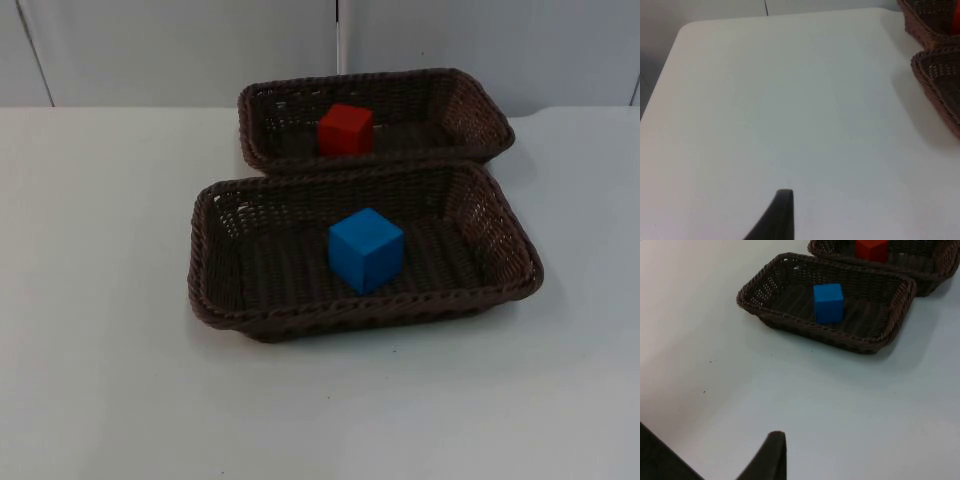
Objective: Pick up one cube with the left hand and place it into the upper basket. Pick up one cube with the right hand and place it into the lower basket.
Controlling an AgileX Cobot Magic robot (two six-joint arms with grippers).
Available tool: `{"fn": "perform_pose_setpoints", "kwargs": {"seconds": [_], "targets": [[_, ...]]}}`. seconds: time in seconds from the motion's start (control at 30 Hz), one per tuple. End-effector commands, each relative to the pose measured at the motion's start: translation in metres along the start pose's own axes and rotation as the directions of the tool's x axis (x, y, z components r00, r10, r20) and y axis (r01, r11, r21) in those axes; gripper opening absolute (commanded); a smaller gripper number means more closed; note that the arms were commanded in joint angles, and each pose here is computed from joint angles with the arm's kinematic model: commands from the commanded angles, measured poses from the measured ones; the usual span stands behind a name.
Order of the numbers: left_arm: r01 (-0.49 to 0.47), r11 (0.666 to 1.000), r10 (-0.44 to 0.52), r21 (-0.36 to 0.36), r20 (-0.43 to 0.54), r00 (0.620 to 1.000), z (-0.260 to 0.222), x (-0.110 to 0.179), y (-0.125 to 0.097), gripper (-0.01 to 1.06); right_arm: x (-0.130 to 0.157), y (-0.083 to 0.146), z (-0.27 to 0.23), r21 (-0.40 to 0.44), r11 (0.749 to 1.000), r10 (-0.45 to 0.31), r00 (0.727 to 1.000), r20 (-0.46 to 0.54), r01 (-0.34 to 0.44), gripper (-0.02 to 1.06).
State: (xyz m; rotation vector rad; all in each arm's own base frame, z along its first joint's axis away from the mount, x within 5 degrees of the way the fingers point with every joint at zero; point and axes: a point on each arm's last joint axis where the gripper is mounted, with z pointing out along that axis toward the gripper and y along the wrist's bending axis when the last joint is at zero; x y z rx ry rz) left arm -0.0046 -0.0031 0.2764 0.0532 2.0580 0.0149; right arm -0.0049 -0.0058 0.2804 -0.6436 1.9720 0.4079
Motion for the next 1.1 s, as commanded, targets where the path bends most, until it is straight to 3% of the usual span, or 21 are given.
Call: {"fn": "perform_pose_setpoints", "kwargs": {"seconds": [0.0, 0.33, 0.53, 0.77, 1.07], "targets": [[0.004, 1.0, -0.004, -0.002, -0.004, 1.0, 0.0006, 0.0015, 0.0, 1.05, 0.0004, 0.0004, 0.0003, 0.001, 1.0, 0.003, 1.0, 0.003, -0.003, 1.05], [0.004, 1.0, -0.004, -0.002, -0.004, 1.0, 0.0006, 0.0015, 0.0, 1.05, 0.0005, 0.0015, 0.0002, 0.126, 0.99, 0.067, 0.998, 0.009, -0.068, 1.05], [0.004, 1.0, -0.004, -0.002, -0.004, 1.0, 0.0006, 0.0015, 0.0, 1.05, 0.0005, 0.0023, 0.0003, 0.226, 0.967, 0.119, 0.993, 0.02, -0.12, 1.05], [0.004, 1.0, -0.004, -0.002, -0.004, 1.0, 0.0006, 0.0015, 0.0, 1.05, 0.0004, 0.0033, 0.0004, 0.34, 0.923, 0.177, 0.983, 0.039, -0.18, 1.05], [0.004, 1.0, -0.004, -0.002, -0.004, 1.0, 0.0006, 0.0015, 0.0, 1.05, 0.0003, 0.0045, 0.0007, 0.47, 0.847, 0.243, 0.967, 0.072, -0.248, 1.05]]}}
